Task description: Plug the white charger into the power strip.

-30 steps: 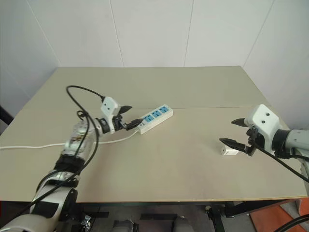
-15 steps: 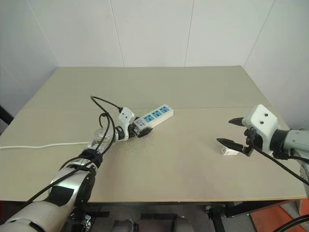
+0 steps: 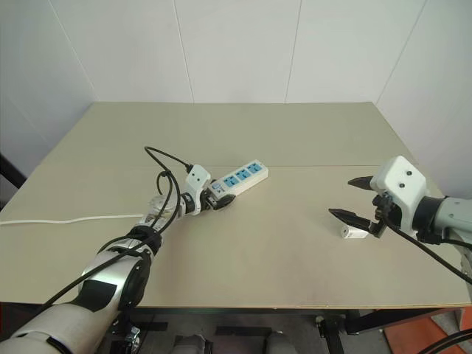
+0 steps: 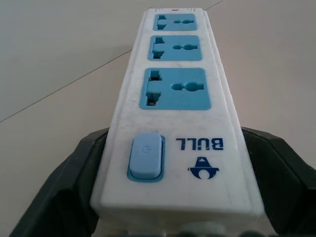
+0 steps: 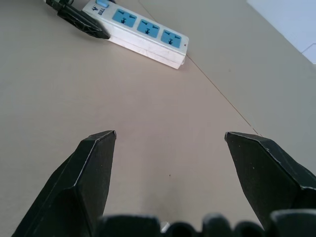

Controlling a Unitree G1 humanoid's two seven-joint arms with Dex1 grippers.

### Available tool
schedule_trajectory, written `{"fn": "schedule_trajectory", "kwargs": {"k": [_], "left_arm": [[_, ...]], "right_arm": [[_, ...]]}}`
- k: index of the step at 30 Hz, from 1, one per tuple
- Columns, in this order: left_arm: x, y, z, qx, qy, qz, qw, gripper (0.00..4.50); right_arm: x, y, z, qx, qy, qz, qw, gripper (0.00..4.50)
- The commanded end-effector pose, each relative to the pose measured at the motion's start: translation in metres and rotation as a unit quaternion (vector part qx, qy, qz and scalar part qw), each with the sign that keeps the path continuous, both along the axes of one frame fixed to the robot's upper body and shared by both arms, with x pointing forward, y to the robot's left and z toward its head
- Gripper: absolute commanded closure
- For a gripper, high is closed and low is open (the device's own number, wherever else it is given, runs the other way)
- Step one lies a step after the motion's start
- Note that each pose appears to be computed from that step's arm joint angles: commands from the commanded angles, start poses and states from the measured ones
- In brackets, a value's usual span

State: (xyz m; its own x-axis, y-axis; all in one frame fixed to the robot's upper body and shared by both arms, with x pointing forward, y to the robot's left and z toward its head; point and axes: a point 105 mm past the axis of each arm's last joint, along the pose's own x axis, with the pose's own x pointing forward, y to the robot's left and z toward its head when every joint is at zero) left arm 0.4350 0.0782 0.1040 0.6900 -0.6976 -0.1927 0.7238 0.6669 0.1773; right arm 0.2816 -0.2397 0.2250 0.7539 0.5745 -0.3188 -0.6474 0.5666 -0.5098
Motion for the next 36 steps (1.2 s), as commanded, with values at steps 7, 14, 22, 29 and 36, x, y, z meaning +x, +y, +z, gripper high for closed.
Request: {"fn": "schedule_trajectory", "kwargs": {"k": [7,14,22,29,36], "left_arm": [[-0.013,-0.01,-0.008,0.005,0.015,-0.065,0.998,1.19],[-0.051,-0.02,0.011,-0.002,-0.012,-0.264,0.965,1.19],[-0.092,-0.007,-0.007,0.059,-0.017,-0.383,0.922,1.19],[-0.095,-0.011,-0.014,0.065,-0.011,-0.379,0.923,1.19],[-0.094,-0.014,-0.015,0.066,-0.006,-0.379,0.923,1.19]], "right_arm": [[-0.003,0.001,0.017,-0.003,-0.03,-0.004,1.0,0.33],[-0.002,-0.002,0.019,-0.01,-0.032,-0.005,0.999,0.33],[0.0,0.002,0.015,-0.043,-0.009,0.027,0.999,0.33],[0.009,-0.01,-0.014,-0.164,0.052,0.055,0.984,0.33],[0.027,-0.021,-0.031,-0.26,0.094,0.089,0.957,0.33]]}}
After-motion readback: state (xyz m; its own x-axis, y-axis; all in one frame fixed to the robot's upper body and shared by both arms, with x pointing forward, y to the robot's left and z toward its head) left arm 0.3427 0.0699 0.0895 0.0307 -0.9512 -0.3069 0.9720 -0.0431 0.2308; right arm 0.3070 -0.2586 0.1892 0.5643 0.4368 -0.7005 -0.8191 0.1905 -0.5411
